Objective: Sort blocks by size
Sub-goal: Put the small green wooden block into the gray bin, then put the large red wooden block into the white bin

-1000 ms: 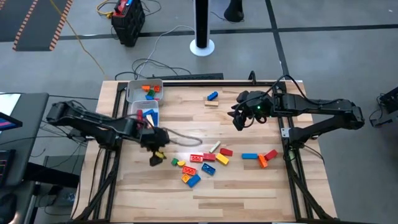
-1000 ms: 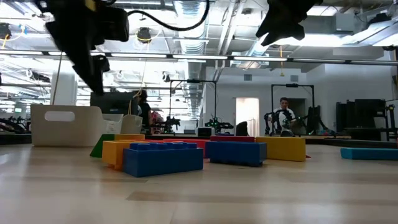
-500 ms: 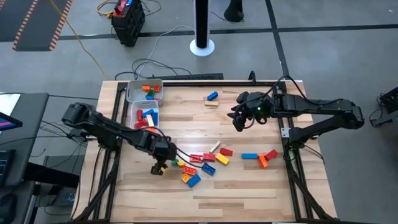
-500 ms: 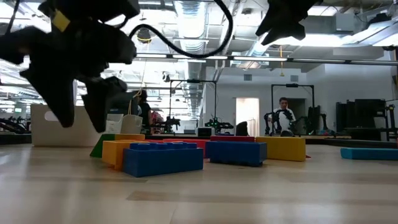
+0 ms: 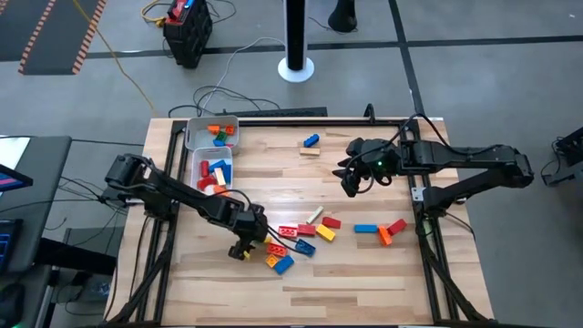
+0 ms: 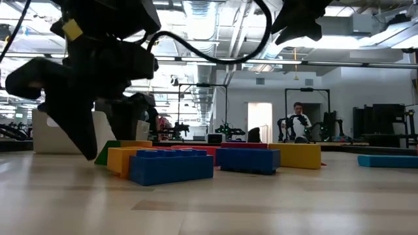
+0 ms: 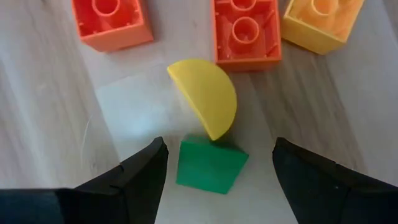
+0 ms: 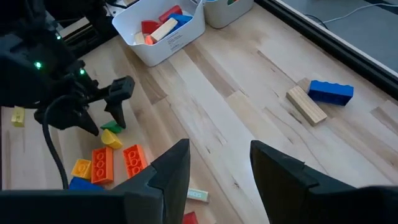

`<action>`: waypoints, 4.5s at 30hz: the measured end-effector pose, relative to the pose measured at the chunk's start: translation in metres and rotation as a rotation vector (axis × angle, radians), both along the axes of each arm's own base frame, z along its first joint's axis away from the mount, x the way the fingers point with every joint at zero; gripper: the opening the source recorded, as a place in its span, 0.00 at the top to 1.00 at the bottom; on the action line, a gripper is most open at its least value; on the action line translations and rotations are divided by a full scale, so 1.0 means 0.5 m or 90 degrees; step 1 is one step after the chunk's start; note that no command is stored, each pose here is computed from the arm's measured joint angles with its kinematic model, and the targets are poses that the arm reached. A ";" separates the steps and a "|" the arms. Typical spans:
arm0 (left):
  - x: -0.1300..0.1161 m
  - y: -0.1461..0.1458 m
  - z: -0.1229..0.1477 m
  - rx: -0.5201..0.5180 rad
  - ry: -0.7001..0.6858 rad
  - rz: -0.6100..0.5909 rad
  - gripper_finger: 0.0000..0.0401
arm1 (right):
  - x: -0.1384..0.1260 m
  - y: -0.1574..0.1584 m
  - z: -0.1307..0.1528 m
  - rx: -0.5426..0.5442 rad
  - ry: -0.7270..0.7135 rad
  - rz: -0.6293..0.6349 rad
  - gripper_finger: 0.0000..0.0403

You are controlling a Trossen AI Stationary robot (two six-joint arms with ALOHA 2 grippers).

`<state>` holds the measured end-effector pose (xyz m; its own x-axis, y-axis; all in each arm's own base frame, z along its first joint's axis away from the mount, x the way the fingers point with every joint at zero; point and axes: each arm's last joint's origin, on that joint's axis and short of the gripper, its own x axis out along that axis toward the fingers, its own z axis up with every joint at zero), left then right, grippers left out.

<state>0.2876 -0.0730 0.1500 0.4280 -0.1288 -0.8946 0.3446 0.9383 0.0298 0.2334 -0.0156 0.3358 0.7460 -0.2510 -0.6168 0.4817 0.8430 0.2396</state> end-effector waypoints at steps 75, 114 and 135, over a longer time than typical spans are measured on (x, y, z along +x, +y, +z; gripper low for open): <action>-0.059 0.439 0.183 -0.200 -0.250 0.697 0.35 | 0.045 0.008 -0.054 0.028 0.093 0.068 0.52; -0.188 0.226 0.337 -0.091 -0.425 0.853 0.36 | 0.109 0.086 -0.351 0.025 0.293 0.298 0.39; -0.226 0.225 0.346 -0.069 -0.436 0.902 0.36 | 0.111 0.095 -0.432 0.012 0.240 0.303 0.39</action>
<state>0.1745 0.0395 0.3231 0.5556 0.6631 -0.5016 -0.8296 0.4826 -0.2809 0.2887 0.0320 0.1200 0.5029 0.0705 -0.8615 0.1073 0.9839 0.1432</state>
